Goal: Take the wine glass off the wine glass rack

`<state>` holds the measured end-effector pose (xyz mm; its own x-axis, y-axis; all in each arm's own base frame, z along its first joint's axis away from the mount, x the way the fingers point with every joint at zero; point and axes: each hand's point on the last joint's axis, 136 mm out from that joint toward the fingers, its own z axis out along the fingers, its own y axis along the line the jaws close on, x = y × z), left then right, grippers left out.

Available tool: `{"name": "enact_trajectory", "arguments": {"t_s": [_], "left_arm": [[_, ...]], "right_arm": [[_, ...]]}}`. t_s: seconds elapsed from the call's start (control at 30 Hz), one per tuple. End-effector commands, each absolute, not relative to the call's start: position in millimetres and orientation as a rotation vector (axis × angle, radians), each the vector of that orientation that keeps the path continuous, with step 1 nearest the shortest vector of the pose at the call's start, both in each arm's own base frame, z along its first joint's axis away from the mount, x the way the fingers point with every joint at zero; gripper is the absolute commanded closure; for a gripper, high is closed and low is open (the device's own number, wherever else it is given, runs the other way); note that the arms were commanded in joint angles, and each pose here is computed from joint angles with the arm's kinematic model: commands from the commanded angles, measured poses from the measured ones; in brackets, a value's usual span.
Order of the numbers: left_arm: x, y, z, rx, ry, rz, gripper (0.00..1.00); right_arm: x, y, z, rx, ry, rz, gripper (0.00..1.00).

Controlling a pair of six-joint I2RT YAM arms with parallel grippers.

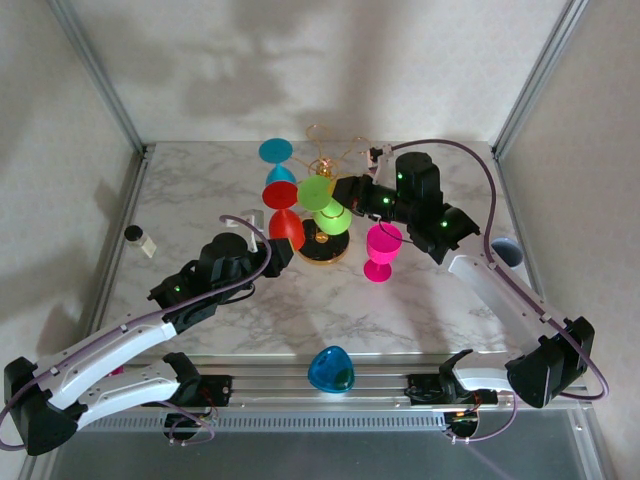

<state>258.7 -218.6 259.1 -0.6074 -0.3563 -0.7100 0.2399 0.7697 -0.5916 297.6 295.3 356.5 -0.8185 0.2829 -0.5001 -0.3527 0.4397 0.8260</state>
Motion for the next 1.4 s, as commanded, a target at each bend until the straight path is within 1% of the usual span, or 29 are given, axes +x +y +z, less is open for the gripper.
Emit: {"name": "enact_trajectory", "arguments": {"t_s": [0.0, 0.73, 1.0, 1.37], "left_arm": [[262, -217, 262, -0.098, 2.039, -0.840, 0.65], [261, -214, 261, -0.109, 2.038, -0.841, 0.65], [260, -214, 262, -0.113, 2.034, -0.845, 0.65], [254, -206, 263, -0.128, 2.044, -0.844, 0.65]], "right_arm": [[291, 294, 375, -0.109, 2.053, 1.434, 1.00], [266, 297, 373, -0.173, 2.076, 1.509, 1.00], [261, 302, 366, -0.194, 2.101, 1.526, 1.00], [243, 305, 356, -0.247, 2.131, 1.537, 1.00]]}}
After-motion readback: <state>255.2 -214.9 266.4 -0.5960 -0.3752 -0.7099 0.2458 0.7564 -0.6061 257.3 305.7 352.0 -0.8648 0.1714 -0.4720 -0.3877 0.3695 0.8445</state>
